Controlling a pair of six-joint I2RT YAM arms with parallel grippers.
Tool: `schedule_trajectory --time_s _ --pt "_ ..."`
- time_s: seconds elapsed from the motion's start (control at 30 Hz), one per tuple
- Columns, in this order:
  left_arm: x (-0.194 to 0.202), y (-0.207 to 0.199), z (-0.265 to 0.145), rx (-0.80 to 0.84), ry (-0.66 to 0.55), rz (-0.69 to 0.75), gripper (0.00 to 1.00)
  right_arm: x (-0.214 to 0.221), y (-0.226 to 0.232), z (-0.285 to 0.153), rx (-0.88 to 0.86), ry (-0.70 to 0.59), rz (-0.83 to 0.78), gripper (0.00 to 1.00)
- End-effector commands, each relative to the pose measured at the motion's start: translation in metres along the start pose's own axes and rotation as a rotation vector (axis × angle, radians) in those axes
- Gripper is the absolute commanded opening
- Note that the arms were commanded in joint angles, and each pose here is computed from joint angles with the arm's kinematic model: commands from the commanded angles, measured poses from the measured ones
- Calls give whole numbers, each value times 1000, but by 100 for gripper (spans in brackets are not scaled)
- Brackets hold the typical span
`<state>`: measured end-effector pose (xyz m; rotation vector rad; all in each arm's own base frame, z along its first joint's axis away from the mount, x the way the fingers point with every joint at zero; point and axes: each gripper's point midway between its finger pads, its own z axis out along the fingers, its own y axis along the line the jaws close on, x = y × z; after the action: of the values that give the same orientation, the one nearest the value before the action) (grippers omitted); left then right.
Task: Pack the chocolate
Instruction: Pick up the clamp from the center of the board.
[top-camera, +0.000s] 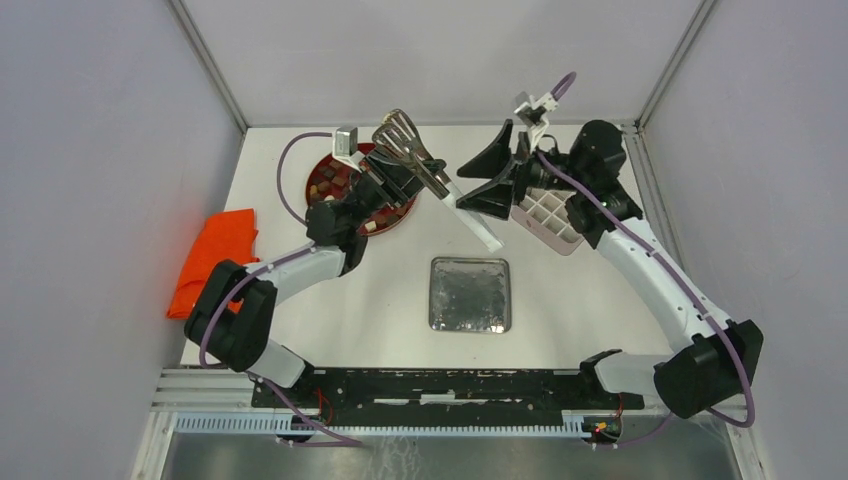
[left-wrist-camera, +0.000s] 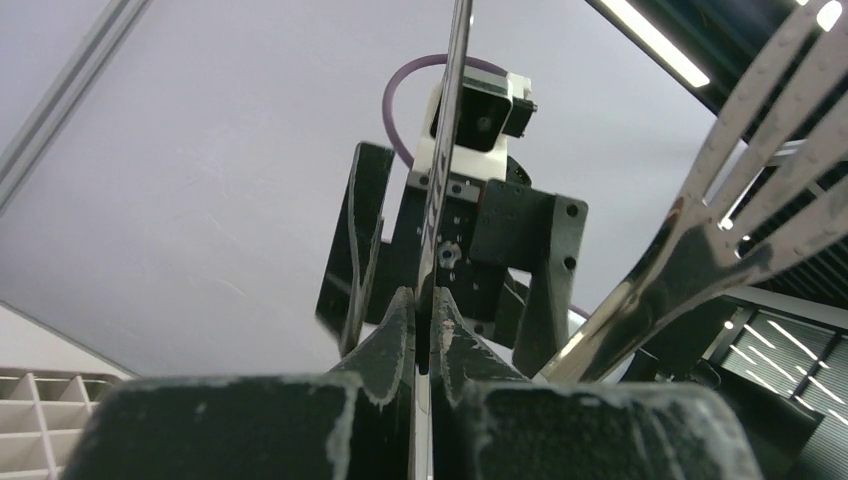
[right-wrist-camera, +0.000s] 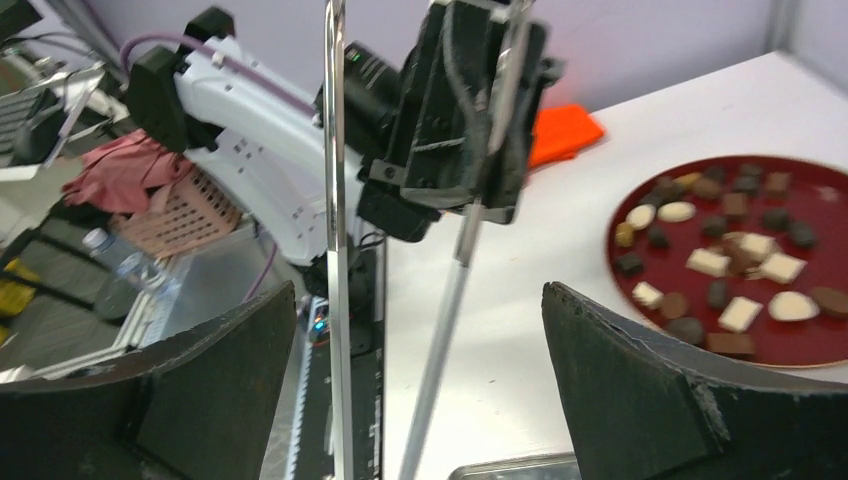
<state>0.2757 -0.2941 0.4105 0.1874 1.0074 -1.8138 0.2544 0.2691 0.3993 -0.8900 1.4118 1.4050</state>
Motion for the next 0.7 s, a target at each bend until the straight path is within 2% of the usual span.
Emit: schedule_trajectory --time_s 0.0,0.13,0.23,0.33,0.5,0.67 --pt "-15 -40 18 165 -60 22 2 25 13 22 -64 56 21 98" --pt "-19 -37 18 160 -91 27 2 33 30 27 -142 38 65 98" --pt "-22 -37 17 167 -115 21 2 38 29 29 -133 26 77 96" --pt "-24 -36 16 184 -138 -1 2 39 33 28 -151 18 95 88" --pt "-24 -33 18 189 -138 -10 2 40 36 27 -161 22 97 67" --pt "-22 -30 16 181 -136 -16 2 40 35 28 -162 22 98 63"
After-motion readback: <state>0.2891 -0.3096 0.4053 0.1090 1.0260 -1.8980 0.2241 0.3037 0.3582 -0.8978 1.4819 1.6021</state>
